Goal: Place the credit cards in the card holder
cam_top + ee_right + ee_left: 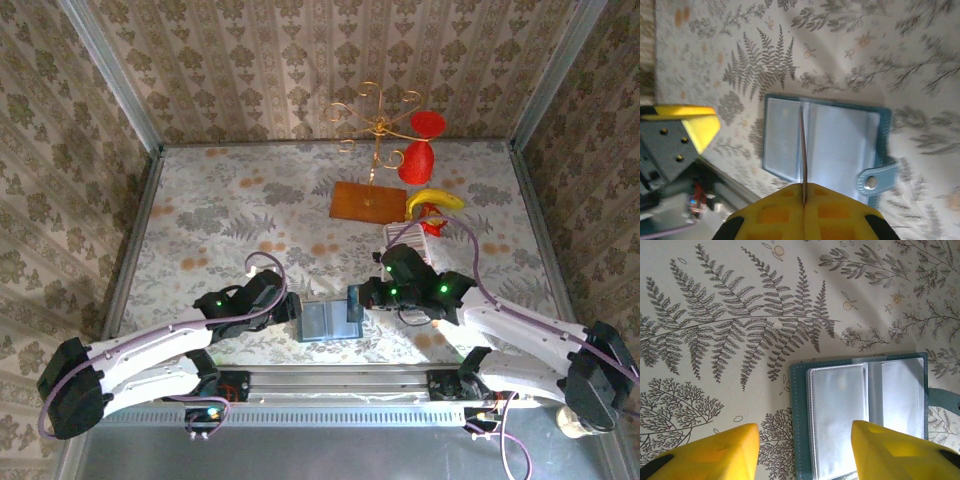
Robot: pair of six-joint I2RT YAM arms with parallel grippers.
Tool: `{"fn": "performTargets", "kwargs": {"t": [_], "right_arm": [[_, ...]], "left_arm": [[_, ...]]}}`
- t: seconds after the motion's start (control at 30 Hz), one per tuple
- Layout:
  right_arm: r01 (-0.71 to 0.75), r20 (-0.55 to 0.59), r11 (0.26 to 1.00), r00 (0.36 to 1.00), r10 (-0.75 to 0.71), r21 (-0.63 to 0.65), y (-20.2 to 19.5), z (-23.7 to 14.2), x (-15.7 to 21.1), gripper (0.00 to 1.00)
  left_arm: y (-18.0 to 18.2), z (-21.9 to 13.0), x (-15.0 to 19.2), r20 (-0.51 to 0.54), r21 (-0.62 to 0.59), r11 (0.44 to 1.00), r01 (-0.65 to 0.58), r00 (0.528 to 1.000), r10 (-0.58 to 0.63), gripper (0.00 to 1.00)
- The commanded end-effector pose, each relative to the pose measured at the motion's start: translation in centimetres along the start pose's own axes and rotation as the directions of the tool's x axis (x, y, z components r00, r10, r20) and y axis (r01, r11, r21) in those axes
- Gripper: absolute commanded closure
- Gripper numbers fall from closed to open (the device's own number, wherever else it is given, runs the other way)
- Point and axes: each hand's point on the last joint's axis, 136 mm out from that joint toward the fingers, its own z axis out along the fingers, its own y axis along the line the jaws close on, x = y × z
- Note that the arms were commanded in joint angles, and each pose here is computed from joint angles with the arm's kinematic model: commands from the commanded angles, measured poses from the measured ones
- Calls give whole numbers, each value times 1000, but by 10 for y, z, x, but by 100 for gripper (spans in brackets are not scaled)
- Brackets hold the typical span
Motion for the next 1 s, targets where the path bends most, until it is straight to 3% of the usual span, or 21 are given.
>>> {"fn": "performTargets", "kwargs": {"t": [0.0, 0.1, 0.17, 0.2, 0.23, 0.3, 0.33, 0.4, 0.5, 0.63, 0.73, 0.97], "right_arm": [[303, 87, 945, 945, -314, 120, 8, -45, -30, 100], [648, 38, 746, 750, -660, 155, 21, -83, -35, 100], [820, -35, 544, 558, -829, 178, 17, -105, -31, 100], [905, -105, 396, 413, -905, 155, 9, -113, -21, 100], [963, -179, 245, 261, -948, 110, 0, -119, -11, 100], [999, -321, 54, 52, -946, 1, -25, -128, 5, 100], [995, -389, -1, -38, -920, -96, -40, -133, 18, 100], [968, -459, -39, -153, -875, -248, -60, -137, 36, 100], [945, -487, -83, -236, -841, -315, -78, -123, 40, 100], [946, -466, -118, -254, -847, -302, -82, -100, 37, 100], [933, -507, -158, -311, -804, -322, -100, -88, 35, 100], [941, -499, -194, -315, -808, -278, -105, -64, 22, 100]], "left_arm": [[-5, 1, 1, -3, 25, 999, -22, 1000, 22, 52], [-8, -4, -3, 12, 31, 998, -63, 998, 63, 55], [-8, -5, -5, 21, 28, 996, -84, 996, 84, 55], [-9, -5, -5, 20, 31, 995, -95, 995, 95, 55], [-10, -5, -4, 17, 34, 994, -103, 995, 103, 55], [-10, -4, -2, 11, 42, 993, -114, 993, 114, 56], [-10, -4, -2, 9, 44, 992, -119, 993, 119, 56], [-11, -4, -2, 9, 48, 990, -134, 991, 134, 55], [-11, -3, -2, 11, 50, 989, -139, 990, 139, 55], [-13, 1, 3, -4, 72, 989, -127, 992, 128, 55], [-13, 5, 7, -18, 88, 990, -111, 993, 113, 55], [-11, 7, 8, -16, 90, 991, -99, 995, 100, 56]]}}
